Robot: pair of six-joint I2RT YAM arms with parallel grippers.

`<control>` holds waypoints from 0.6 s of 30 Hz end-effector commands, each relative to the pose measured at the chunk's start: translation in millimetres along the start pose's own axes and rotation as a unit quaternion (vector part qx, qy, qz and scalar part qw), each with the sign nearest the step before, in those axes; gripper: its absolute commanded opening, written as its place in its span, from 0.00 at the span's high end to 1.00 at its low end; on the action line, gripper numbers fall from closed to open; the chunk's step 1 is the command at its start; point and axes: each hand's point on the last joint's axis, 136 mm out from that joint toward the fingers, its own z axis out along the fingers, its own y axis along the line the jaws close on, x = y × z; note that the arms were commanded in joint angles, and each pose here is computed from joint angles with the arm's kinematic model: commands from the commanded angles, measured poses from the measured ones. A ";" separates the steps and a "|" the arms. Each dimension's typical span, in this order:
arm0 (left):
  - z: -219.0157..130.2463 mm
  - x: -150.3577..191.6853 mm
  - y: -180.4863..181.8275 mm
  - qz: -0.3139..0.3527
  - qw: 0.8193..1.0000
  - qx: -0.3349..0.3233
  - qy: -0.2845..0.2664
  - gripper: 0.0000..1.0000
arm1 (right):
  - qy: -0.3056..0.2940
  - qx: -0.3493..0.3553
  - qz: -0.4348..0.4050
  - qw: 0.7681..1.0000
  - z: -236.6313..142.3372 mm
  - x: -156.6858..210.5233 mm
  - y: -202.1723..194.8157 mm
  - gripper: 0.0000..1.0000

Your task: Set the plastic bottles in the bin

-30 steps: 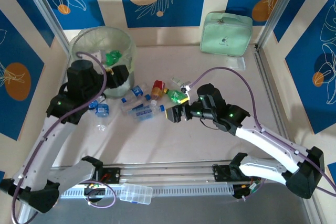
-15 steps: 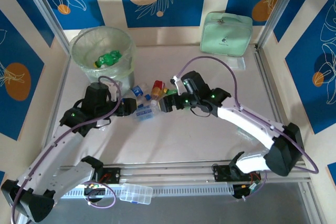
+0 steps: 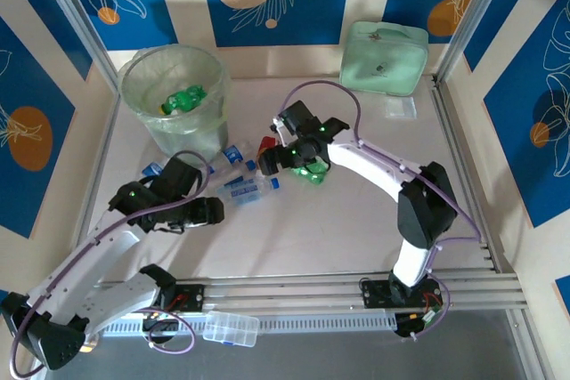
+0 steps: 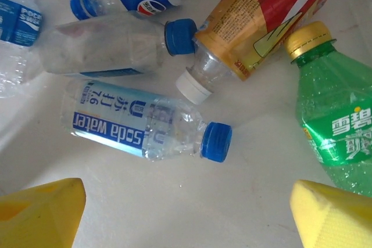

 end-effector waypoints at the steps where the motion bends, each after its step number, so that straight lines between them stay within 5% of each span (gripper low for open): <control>1: -1.0 -0.5 1.6 0.000 1.000 0.007 -0.025 0.26 | 0.031 0.057 -0.005 0.998 3.5 3.0 -28.7 0.08; 9: -5.3 -43.6 -55.2 0.076 0.977 0.146 -0.137 0.27 | 0.055 0.152 -0.050 0.986 21.5 5.7 -78.3 0.03; 14: -13.2 -55.5 -91.3 0.087 0.952 0.241 -0.166 0.27 | 0.085 0.200 -0.090 0.972 33.1 16.1 -102.3 0.03; 18: -16.0 -51.5 -93.4 0.095 0.947 0.255 -0.169 0.27 | 0.102 0.192 -0.108 0.970 39.3 22.6 -105.4 0.04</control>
